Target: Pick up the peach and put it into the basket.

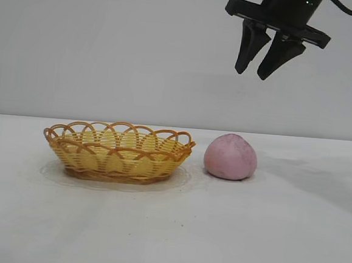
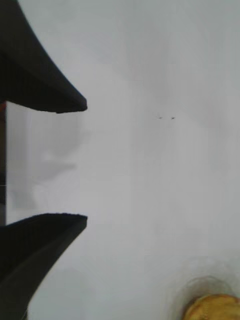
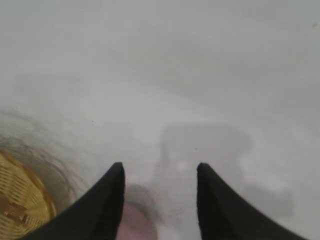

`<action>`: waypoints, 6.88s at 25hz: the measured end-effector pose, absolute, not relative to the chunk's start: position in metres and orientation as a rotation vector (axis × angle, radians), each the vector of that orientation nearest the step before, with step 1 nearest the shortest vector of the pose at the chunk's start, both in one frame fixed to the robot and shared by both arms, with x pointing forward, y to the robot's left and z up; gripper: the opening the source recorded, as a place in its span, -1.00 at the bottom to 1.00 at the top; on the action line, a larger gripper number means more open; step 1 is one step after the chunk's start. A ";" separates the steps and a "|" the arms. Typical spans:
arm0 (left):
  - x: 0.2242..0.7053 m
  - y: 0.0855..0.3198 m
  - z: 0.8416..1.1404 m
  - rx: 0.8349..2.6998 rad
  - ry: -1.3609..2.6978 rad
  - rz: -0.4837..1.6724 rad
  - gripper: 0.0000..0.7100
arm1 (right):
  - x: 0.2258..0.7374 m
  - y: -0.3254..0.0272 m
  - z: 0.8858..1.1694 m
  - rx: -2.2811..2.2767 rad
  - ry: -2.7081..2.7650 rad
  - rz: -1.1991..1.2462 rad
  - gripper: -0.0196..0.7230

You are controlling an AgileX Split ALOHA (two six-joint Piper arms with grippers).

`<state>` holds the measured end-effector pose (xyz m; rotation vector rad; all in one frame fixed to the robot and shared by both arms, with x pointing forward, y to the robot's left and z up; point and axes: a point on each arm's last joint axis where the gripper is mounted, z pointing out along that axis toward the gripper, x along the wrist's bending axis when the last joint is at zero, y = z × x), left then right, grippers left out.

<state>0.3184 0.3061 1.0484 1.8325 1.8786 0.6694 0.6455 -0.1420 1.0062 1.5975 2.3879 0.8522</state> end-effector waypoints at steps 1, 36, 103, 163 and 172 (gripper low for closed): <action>0.310 0.305 1.044 1.830 1.880 0.664 0.09 | 0.645 -0.142 1.006 1.599 2.392 0.849 -0.06; 0.230 0.303 1.043 1.573 1.624 0.945 0.09 | 0.619 -0.101 0.922 1.516 2.897 0.485 -0.95; 0.230 0.303 1.043 1.573 1.624 0.945 0.09 | 0.570 -0.290 1.026 2.009 1.826 0.723 0.02; 0.230 0.303 1.043 1.571 1.625 0.944 0.09 | 0.229 -0.292 1.043 1.600 1.639 0.975 0.02; 0.230 0.303 1.043 1.571 1.625 0.944 0.09 | 0.229 -0.292 1.043 1.605 1.631 0.971 0.02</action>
